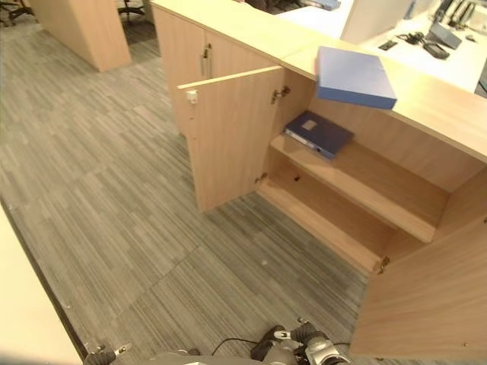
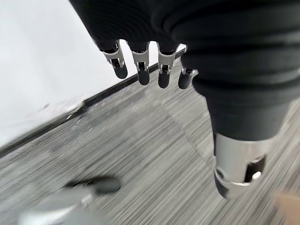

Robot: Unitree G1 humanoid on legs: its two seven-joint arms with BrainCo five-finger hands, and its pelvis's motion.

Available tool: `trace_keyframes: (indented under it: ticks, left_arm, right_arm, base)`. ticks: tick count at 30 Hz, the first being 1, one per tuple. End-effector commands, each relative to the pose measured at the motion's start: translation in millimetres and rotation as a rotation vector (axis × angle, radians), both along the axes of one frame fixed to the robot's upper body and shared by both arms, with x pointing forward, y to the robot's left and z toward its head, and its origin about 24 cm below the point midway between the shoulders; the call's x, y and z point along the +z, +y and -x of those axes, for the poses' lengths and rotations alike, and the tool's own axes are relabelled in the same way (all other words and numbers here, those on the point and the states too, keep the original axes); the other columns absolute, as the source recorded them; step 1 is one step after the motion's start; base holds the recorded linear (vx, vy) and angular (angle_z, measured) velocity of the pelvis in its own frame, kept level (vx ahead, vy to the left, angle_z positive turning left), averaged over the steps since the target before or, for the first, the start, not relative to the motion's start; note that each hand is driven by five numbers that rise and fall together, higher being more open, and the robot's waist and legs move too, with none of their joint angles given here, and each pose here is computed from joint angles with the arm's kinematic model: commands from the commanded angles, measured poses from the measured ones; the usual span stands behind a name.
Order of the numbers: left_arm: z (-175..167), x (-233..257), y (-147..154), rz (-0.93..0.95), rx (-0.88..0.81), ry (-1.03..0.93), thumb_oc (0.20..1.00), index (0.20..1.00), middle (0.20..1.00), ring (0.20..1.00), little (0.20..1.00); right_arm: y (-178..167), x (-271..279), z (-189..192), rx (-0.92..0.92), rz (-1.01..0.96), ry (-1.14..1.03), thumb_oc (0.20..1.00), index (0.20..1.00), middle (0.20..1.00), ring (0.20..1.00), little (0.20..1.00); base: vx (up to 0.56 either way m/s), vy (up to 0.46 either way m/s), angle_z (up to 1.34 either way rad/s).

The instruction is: Put the empty folder in the office cabinet

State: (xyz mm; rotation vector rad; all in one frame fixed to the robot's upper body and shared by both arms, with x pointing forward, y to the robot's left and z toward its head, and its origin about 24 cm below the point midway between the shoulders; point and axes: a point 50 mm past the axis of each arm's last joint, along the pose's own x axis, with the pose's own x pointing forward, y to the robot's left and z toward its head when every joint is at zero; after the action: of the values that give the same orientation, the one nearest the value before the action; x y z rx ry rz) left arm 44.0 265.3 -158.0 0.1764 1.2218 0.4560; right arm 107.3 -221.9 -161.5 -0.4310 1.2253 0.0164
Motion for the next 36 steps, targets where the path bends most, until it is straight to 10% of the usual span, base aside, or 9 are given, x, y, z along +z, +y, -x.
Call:
trace_keyframes:
  ticks: [1, 36]
  left_arm:
    - [-26, 7, 9, -0.039, -0.058, -0.058, 1.0, 1.0, 1.0, 1.0, 1.0]
    - [-45, 7, 1, 0.025, -0.141, -0.078, 1.0, 1.0, 1.0, 1.0, 1.0]
  right_arm:
    - [4, 5, -22, -0.045, -0.004, -0.063, 1.0, 1.0, 1.0, 1.0, 1.0]
    - [3, -1, -2, 0.016, -0.011, 0.024, 1.0, 1.0, 1.0, 1.0, 1.0]
  base:
    - [0.05, -0.114, -0.4]
    - [0.15, 0.156, -0.62]
